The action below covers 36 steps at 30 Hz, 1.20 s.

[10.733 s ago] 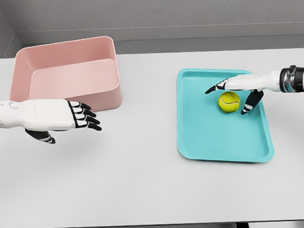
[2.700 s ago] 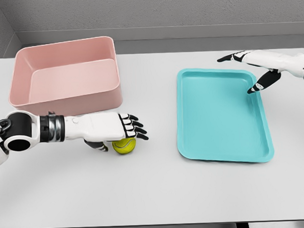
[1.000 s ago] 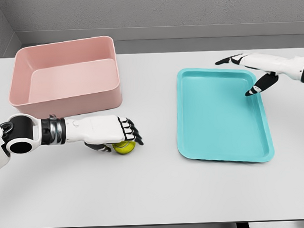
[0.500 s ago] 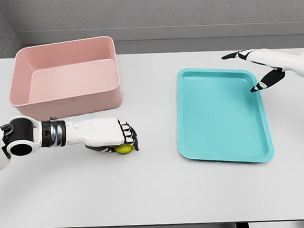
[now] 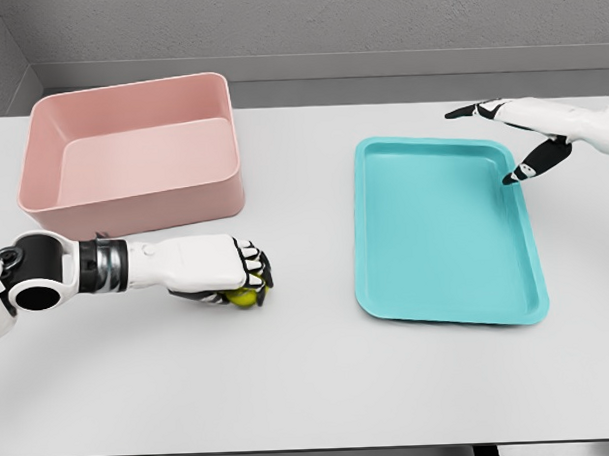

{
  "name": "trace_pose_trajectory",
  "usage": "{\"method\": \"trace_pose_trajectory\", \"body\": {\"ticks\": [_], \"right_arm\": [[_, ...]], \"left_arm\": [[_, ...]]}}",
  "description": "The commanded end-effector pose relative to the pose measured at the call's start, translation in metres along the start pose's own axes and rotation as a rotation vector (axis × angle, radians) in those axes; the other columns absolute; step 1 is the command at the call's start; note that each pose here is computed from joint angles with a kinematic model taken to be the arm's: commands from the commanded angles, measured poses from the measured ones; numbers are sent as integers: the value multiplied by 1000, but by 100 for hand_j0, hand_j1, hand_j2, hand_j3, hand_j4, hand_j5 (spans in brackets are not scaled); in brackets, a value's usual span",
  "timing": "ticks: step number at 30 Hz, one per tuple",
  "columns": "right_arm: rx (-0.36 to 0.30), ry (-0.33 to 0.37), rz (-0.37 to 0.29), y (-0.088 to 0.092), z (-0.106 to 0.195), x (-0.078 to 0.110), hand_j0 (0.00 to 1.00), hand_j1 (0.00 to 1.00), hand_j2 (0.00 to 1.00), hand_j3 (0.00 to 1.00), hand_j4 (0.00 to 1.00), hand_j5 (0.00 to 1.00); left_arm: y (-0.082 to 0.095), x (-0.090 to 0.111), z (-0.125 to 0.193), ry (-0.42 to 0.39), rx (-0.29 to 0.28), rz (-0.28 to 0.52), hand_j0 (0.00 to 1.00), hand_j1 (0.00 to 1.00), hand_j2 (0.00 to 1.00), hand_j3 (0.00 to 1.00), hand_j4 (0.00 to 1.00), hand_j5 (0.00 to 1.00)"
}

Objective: Put the tennis from the blue tray into the pink basket with both arms

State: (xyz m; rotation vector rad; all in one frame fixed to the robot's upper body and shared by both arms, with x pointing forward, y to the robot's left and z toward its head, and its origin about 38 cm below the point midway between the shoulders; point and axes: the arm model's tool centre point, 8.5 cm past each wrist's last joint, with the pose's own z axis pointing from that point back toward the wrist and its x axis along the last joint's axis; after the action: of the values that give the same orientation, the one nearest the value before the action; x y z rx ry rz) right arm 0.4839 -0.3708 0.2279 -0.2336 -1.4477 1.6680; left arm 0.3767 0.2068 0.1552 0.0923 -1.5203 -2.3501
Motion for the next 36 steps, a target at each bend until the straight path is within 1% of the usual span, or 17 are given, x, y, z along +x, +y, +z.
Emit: {"method": "trace_pose_trajectory", "body": {"ticks": [1,5,7,8,12,16,18,23,28,33,36], "right_arm": [[-5,-1,-6,-1,1,0,100,100,100,100,100,100],[-5,-1,-6,-1,1,0,100,100,100,100,100,100],[-5,-1,-6,-1,1,0,100,100,100,100,100,100],[-7,-1,-6,-1,1,0,100,100,100,100,100,100],[-7,5,-4,-2,3,-1,100,100,100,100,100,100],[-9,6,-5,-2,4,-2,100,100,100,100,100,100],[-8,7,-4,-2,4,-2,100,100,100,100,100,100],[-9,8,-4,-3,5,-2,100,100,100,100,100,100],[-8,8,-3,-2,5,-2,100,100,100,100,100,100],[-10,7,-3,-3,5,-2,100,100,100,100,100,100],[-11,9,-4,-3,5,-2,100,100,100,100,100,100]], "left_arm": [[3,2,0,-9,12,4,50,50,50,50,50,50],[12,5,2,-24,33,-14,49,49,49,49,49,49],[17,7,8,-24,41,-30,49,49,49,49,49,49],[17,7,11,-26,39,-34,49,49,49,49,49,49],[25,5,22,-9,47,-44,49,49,49,49,49,49],[37,2,32,9,73,-60,49,49,49,49,49,49],[40,-1,38,22,74,-68,48,48,48,48,48,48],[44,-2,40,25,78,-74,49,49,49,49,49,49],[56,-6,47,44,94,-95,48,48,48,48,48,48],[60,-10,53,59,94,-101,49,49,49,49,49,49],[71,-14,58,72,103,-123,48,48,48,48,48,48]]}}
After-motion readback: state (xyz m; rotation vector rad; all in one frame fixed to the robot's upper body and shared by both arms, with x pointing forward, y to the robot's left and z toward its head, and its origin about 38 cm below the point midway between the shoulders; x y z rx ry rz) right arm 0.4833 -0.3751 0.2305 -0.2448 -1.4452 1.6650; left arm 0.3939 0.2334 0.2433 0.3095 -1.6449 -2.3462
